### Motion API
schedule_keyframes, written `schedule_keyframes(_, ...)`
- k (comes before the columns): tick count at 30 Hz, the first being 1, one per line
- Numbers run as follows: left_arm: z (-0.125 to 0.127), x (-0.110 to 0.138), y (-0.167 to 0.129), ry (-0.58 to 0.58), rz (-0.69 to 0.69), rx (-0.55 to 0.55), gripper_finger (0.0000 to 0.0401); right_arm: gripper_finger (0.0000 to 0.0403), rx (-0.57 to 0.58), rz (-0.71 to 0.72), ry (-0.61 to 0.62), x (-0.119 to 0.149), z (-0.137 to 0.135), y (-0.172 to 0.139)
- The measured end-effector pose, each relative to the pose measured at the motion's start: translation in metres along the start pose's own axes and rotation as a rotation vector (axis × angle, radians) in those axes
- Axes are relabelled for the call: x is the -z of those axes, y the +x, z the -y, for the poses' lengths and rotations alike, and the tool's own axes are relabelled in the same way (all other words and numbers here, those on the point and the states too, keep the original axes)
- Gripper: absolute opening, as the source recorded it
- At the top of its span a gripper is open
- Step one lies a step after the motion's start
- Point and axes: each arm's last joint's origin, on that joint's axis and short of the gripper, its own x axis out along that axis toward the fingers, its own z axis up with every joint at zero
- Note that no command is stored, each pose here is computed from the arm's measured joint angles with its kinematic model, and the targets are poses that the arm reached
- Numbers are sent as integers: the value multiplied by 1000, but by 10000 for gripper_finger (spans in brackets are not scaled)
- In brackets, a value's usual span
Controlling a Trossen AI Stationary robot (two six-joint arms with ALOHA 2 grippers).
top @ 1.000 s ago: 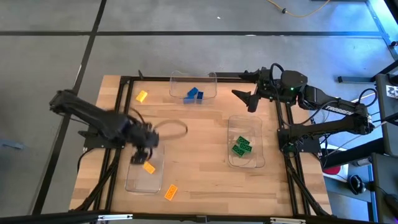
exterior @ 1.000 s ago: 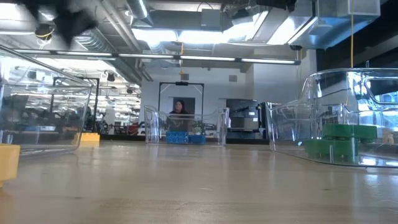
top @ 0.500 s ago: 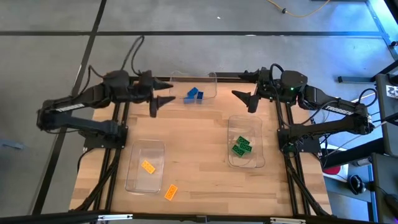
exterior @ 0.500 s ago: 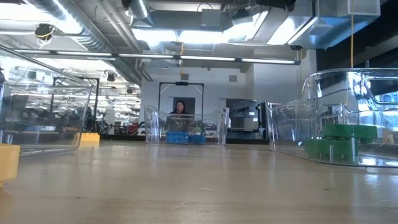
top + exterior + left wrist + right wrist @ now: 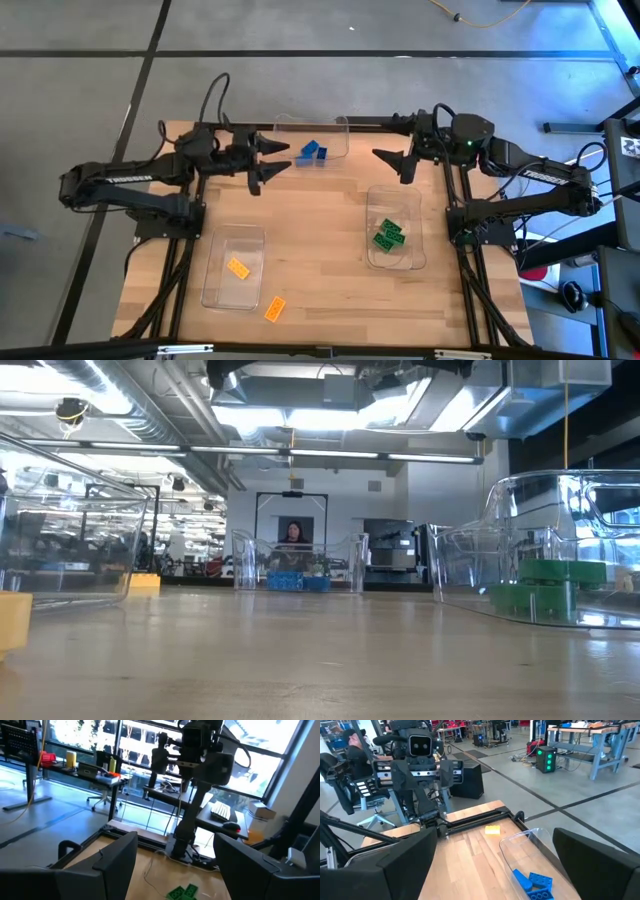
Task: Sort & place blocks by color
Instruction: Put the top yellow block into the bottom left transparent bin
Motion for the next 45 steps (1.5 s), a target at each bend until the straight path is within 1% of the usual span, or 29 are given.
schedule_keyframes(21,0,-1,0,-6,11,-13,253,399,3,1,5,0,0,0)
schedule_keyframes(23,-1,-1,0,-18,18,-46,253,399,3,1,5,0,0,0)
schedule_keyframes(26,-12,-2,-1,-20,5,-165,253,399,3,1,5,0,0,0)
schedule_keyframes(28,-24,-7,-4,-14,-61,-290,253,399,3,1,10,0,0,0)
schedule_keyframes(32,-60,-22,-11,-23,-255,-570,251,399,4,1,26,0,0,0)
schedule_keyframes(36,-107,-14,-21,-97,-525,-836,251,399,4,1,34,0,0,0)
schedule_keyframes(38,-128,1,-29,-156,-681,-952,251,399,4,1,45,0,0,0)
schedule_keyframes(41,-155,33,-41,-251,-924,-1078,251,399,4,0,47,0,0,0)
schedule_keyframes(45,-177,79,-53,-300,-1092,-1196,251,399,4,-3,46,0,0,0)
